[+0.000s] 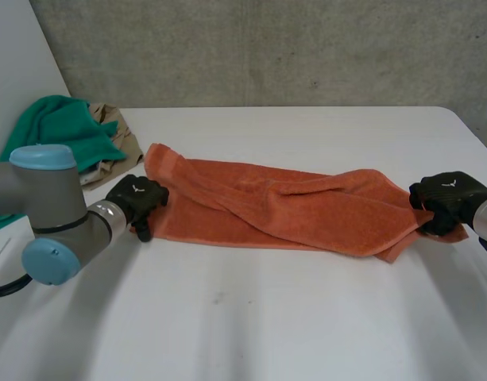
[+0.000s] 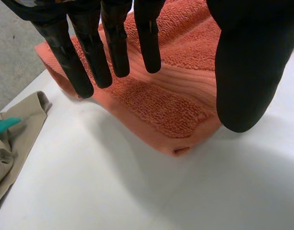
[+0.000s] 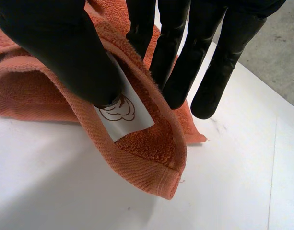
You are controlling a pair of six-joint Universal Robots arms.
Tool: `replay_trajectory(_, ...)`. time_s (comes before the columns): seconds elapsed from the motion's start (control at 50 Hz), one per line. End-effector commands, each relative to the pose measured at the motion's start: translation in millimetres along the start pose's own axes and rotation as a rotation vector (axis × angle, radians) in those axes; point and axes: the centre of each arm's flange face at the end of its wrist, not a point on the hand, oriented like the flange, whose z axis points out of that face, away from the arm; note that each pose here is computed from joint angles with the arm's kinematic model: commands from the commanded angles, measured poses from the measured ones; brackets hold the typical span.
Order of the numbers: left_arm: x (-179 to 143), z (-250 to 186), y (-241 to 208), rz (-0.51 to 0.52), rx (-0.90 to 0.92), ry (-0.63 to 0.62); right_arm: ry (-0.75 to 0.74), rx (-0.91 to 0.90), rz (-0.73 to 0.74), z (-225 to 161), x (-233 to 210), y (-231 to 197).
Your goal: Fold the laundry.
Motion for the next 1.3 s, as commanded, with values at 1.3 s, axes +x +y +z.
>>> replay_trajectory(1.3, 0, 7, 0, 0.001, 0.002, 0.008, -0.011, -0.014, 0.006, 2, -3, 5)
